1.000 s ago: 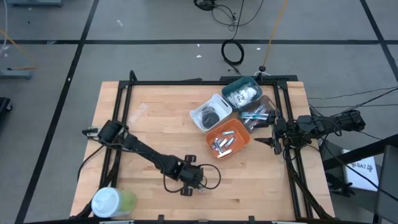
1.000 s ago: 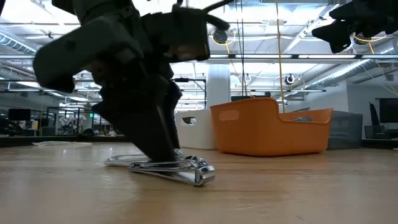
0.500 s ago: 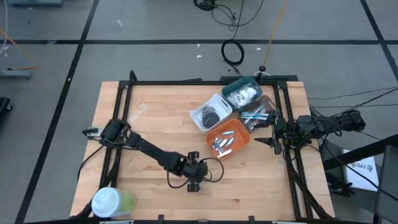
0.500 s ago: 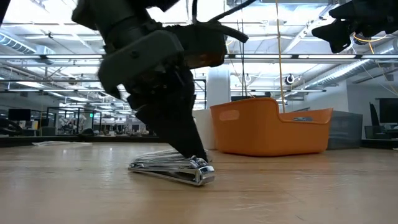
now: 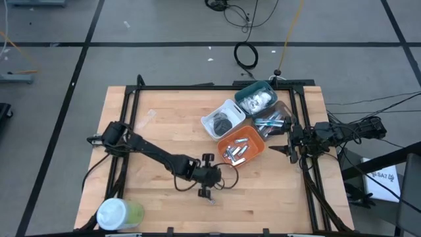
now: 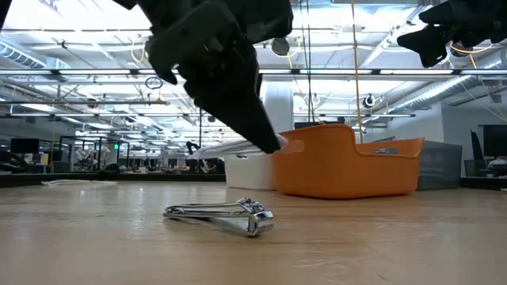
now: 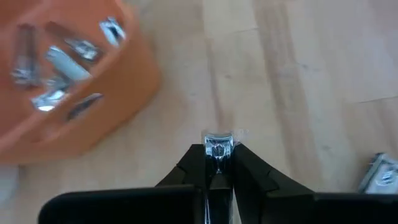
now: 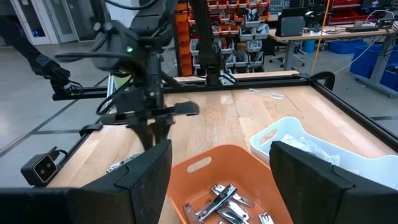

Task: Pick & Place Travel size toiletries
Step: Put the silver nail cutter into the orange bin

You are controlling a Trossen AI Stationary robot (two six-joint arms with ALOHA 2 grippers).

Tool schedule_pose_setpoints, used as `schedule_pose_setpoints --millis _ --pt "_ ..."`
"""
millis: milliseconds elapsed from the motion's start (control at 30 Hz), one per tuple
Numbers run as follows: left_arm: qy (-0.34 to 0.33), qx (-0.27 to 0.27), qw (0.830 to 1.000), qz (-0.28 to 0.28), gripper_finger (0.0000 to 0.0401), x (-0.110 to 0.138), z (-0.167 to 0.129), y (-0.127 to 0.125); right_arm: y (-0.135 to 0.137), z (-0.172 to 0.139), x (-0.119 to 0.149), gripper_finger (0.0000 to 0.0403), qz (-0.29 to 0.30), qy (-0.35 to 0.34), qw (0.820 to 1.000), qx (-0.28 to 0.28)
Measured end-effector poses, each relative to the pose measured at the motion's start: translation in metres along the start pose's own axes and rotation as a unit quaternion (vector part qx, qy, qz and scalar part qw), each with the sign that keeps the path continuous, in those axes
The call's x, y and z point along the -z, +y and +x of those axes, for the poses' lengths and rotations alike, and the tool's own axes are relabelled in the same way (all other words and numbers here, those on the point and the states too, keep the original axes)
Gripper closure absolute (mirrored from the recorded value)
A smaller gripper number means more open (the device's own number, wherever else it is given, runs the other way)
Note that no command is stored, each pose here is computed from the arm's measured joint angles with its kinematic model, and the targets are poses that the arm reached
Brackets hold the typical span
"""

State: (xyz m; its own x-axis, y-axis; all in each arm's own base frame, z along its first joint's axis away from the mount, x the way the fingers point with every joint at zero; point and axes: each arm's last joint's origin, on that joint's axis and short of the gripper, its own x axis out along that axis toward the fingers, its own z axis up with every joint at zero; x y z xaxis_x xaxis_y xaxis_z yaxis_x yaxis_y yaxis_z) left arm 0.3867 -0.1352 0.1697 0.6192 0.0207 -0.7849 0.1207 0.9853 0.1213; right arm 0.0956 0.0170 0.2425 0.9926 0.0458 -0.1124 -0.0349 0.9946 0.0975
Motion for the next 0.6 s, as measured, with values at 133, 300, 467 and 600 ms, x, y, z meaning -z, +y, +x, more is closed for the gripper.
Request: schedule_pose_setpoints --millis 133,300,467,600 --pt "-0.058 -0.023 0.998 0.021 0.0364 -0.016 -0.013 0.018 0.000 0.000 0.000 0.0147 0.000 0.000 1.000 0.000" --pt "-0.198 -0.026 0.980 0.021 0.0365 -0.047 -0.022 0.043 0.000 0.000 0.000 0.0147 0.000 0.000 1.000 0.000" --pt "-0.337 -0.021 0.941 -0.009 0.0362 -0.071 -0.031 0.062 0.000 0.000 0.000 0.0147 0.000 0.000 1.000 0.000" --pt "-0.299 -0.029 0.954 -0.020 0.0364 -0.064 -0.023 0.073 0.000 0.000 0.000 0.0147 0.000 0.000 1.000 0.000"
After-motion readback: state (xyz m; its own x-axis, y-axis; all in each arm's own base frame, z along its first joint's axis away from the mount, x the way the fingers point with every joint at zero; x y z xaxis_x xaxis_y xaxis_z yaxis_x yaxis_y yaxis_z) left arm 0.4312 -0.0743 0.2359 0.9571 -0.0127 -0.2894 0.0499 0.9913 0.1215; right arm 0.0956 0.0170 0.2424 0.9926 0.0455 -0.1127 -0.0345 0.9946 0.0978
